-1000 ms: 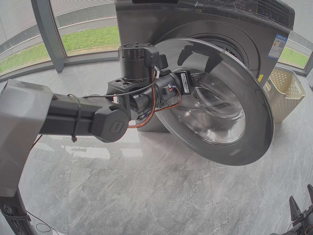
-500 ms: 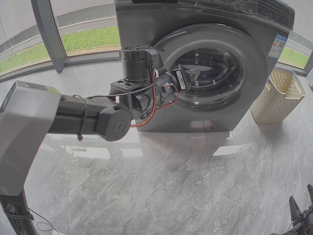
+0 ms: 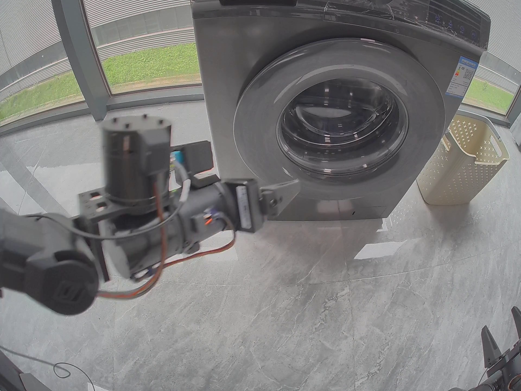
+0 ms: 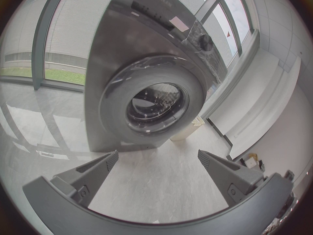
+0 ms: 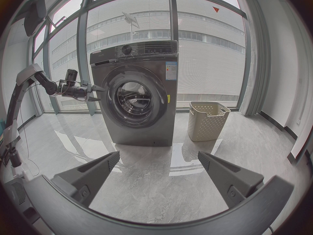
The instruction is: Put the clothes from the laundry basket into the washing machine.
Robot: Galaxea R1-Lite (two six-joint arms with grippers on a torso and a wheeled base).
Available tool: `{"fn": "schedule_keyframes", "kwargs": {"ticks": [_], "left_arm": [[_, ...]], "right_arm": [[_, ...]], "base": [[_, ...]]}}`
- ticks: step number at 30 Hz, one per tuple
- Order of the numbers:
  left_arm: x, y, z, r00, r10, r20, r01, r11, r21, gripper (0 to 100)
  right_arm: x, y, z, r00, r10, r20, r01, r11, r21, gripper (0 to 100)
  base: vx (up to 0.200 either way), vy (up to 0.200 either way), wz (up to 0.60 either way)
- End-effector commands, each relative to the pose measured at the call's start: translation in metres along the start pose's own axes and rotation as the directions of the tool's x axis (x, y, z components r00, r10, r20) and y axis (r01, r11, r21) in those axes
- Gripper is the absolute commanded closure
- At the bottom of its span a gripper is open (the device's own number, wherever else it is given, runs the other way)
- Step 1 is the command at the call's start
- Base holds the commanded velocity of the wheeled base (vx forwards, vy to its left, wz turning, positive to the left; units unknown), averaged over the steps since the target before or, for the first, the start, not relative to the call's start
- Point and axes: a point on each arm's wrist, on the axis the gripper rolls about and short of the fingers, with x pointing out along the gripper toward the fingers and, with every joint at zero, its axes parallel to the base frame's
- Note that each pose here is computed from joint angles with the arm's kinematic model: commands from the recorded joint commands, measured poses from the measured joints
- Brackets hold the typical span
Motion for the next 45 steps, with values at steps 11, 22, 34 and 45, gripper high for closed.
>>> {"fn": "schedule_keyframes", "kwargs": {"ticks": [11, 22, 34, 45], "left_arm": [[-0.250, 0.064, -0.095, 0.953, 0.207, 0.222, -0.256, 0.941, 0.221, 0], [-0.287, 0.070, -0.142, 0.892, 0.348, 0.289, -0.410, 0.892, 0.190, 0], [-0.299, 0.073, -0.182, 0.863, 0.469, 0.185, -0.498, 0.852, 0.163, 0], [-0.302, 0.067, -0.187, 0.786, 0.544, 0.293, -0.601, 0.783, 0.161, 0]], "right_arm": [[0.000, 0.000, -0.005, 1.000, 0.001, -0.001, -0.001, 1.000, 0.000, 0], [0.000, 0.000, -0.005, 1.000, 0.001, -0.001, -0.001, 1.000, 0.000, 0], [0.000, 0.000, -0.005, 1.000, 0.001, -0.002, -0.001, 1.000, 0.000, 0], [0.000, 0.000, -0.005, 1.000, 0.001, -0.002, -0.001, 1.000, 0.002, 0]], "base": [[0.000, 0.000, 0.00], [0.000, 0.000, 0.00], [0.000, 0.000, 0.00], [0.000, 0.000, 0.00]]}}
